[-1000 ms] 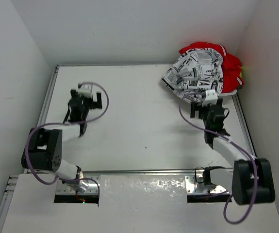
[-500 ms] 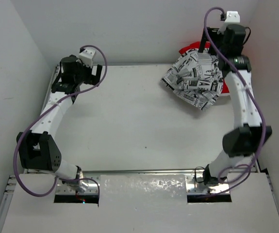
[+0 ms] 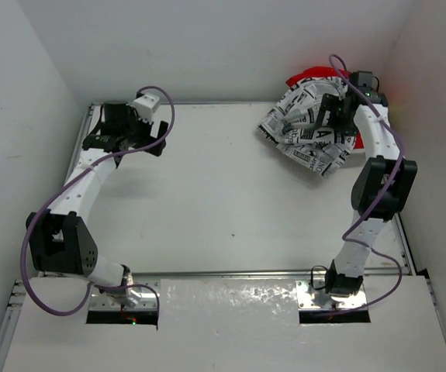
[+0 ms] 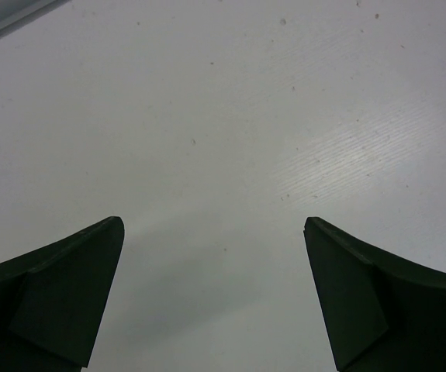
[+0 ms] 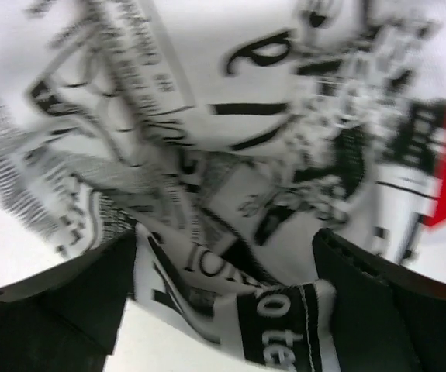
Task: Fold and stack the trousers
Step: Grab the trousers from the pile, then move the trousers to the center of the board
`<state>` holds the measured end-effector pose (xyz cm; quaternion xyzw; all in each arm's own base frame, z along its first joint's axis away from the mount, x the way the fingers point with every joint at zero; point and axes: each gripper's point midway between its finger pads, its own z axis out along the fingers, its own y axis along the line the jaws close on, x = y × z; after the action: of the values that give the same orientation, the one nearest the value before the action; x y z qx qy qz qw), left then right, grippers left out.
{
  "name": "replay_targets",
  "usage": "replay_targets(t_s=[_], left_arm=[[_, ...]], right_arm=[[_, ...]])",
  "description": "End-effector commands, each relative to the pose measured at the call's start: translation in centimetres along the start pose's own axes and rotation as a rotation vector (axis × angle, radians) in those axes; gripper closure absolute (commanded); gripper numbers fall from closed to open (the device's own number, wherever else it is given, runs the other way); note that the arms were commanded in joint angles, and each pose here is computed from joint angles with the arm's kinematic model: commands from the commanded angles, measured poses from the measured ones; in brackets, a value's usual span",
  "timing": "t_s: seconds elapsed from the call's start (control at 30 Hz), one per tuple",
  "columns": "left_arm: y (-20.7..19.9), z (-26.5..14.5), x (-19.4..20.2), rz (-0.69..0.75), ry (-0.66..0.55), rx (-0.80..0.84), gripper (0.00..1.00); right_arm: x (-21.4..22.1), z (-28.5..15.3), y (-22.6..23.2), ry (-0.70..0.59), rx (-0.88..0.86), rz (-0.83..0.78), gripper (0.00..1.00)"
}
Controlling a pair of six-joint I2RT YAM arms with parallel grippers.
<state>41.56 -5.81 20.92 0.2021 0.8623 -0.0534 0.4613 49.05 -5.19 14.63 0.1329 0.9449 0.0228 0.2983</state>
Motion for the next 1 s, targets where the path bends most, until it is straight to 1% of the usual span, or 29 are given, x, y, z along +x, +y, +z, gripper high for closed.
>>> replay_targets(t_s=[0.0, 0.03, 0.1, 0.13, 0.23, 0.27, 0.3, 0.37, 0.47, 0.5, 0.53, 0.6, 0.63, 0.7, 0.73, 0.8, 0.83, 0.9, 0.93, 0.97], left_arm=[[-0.5, -0.9, -1.6, 0.001, -0.054, 0.013, 0.0], [-0.4, -1.0, -1.7, 0.004, -0.056, 0.011, 0.0], [-0.2, -1.1, -1.8, 0.009, -0.057, 0.002, 0.0], [-0.2, -1.1, -1.7, 0.013, -0.056, 0.001, 0.0], [0.0, -1.2, -1.8, 0.024, -0.056, -0.007, 0.0], [-0.1, -1.2, -1.9, 0.027, -0.058, -0.008, 0.0], [0.0, -1.3, -2.0, 0.029, -0.06, -0.009, 0.0], [0.0, -1.4, -2.2, 0.033, -0.066, -0.011, 0.0], [0.1, -1.5, -2.5, 0.034, -0.073, -0.013, 0.0], [0.1, -1.4, -2.5, 0.032, -0.075, -0.013, 0.0], [0.1, -1.4, -2.7, 0.034, -0.08, -0.015, 0.0], [0.2, -1.5, -3.3, 0.028, -0.094, -0.018, 0.0], [0.3, -1.5, -3.6, 0.025, -0.1, -0.019, 0.0], [0.5, -1.8, -4.4, 0.022, -0.119, -0.026, 0.0], [0.5, -1.9, -4.6, 0.022, -0.125, -0.027, 0.0], [0.7, -2.2, -5.1, 0.024, -0.135, -0.038, 0.0], [0.9, -2.4, -5.3, 0.023, -0.137, -0.048, 0.0], [2.0, -2.6, -5.9, 0.019, -0.146, -0.105, 0.0], [2.5, -2.9, -6.1, 0.011, -0.149, -0.135, 0.0], [3.0, -3.1, -6.5, 0.009, -0.158, -0.163, 0.0]], right_arm=[[-0.7, -0.3, 3.3, -0.018, -0.161, -0.001, 0.13], [-0.5, 0.0, 3.3, -0.011, -0.165, 0.008, 0.24], [-0.3, 0.3, 4.3, 0.008, -0.223, 0.02, 0.37], [-0.3, 0.2, 4.8, 0.011, -0.247, 0.027, 0.49], [-1.7, -0.8, 6.1, -0.022, -0.315, 0.032, 0.74], [-2.6, -1.5, 6.4, -0.05, -0.328, 0.029, 0.91], [-3.5, -2.5, 6.9, -0.08, -0.354, 0.027, 1.0], [-5.5, -4.5, 7.8, -0.147, -0.391, 0.019, 1.0], [-8.9, -10.0, 10.3, -0.288, -0.505, 0.005, 1.0], [-10.0, -13.2, 11.2, -0.358, -0.536, -0.016, 1.0], [-10.8, -15.6, 13.3, -0.422, -0.581, -0.059, 1.0], [-11.0, -19.3, 16.0, -0.501, -0.628, -0.13, 1.0], [-9.9, -23.1, 19.9, -0.561, -0.702, -0.218, 1.0], [-7.9, -25.6, 23.6, -0.592, -0.761, -0.301, 1.0], [-5.0, -27.3, 27.6, -0.586, -0.835, -0.388, 1.0], [-2.6, -30.3, 30.7, -0.616, -0.886, -0.457, 1.0], [0.5, -32.5, 34.1, -0.609, -0.963, -0.54, 1.0], [2.3, -36.0, 37.0, -0.653, -1.037, -0.601, 1.0], [4.0, -40.3, 39.2, -0.701, -1.13, -0.646, 1.0], [4.9, -42.4, 40.2, -0.722, -1.18, -0.665, 1.0]])
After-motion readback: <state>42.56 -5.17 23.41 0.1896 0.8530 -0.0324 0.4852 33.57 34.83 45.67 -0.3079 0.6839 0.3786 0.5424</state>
